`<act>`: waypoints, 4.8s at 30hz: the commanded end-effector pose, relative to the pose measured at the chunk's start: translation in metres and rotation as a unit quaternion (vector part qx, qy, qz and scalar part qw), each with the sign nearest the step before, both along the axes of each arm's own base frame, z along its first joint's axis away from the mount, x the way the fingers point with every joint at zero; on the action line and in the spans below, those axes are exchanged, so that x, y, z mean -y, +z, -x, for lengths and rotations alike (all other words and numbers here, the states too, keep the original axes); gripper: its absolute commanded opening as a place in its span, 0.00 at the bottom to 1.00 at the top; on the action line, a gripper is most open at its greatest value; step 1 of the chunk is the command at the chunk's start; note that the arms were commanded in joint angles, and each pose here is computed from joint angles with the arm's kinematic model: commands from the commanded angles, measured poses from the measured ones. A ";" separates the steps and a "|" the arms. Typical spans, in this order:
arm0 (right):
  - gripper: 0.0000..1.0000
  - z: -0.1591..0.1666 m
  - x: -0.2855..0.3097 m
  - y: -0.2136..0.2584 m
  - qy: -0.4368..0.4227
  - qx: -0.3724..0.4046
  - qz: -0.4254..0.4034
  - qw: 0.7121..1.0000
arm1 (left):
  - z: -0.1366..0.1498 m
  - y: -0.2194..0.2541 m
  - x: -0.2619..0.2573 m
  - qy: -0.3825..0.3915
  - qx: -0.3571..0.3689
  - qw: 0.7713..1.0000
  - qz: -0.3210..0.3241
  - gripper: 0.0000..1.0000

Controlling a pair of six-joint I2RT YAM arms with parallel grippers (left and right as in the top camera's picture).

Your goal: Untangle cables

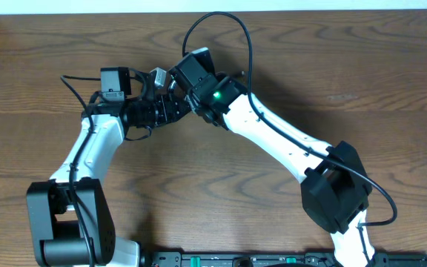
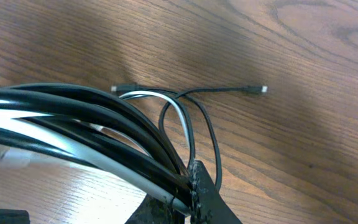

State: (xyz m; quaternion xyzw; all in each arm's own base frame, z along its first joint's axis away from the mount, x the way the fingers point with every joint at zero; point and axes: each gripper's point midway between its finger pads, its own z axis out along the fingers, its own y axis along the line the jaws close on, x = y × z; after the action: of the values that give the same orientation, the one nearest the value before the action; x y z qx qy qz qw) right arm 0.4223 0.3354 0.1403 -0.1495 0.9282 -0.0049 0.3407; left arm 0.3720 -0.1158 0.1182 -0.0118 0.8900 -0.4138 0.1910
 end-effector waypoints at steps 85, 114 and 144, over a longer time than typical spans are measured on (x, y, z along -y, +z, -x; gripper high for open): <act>0.01 -0.038 0.069 0.001 -0.026 -0.108 -0.127 0.986 | 0.005 0.010 -0.011 -0.006 0.006 0.999 0.035 0.51; 0.01 -0.039 0.079 0.009 -0.096 -0.003 0.011 0.995 | 0.003 -0.008 0.008 0.008 -0.016 0.999 -0.029 0.33; 0.01 -0.015 0.015 -0.017 -0.014 -0.031 -0.018 0.999 | 0.008 0.012 0.026 -0.042 0.016 0.999 0.030 0.68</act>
State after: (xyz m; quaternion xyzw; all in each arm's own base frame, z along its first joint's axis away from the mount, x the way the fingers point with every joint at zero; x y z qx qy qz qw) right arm 0.4437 0.3032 0.1200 -0.1122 0.9445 -0.0027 0.3088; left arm 0.3620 -0.1460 0.1342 0.0234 0.8648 -0.4700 0.1752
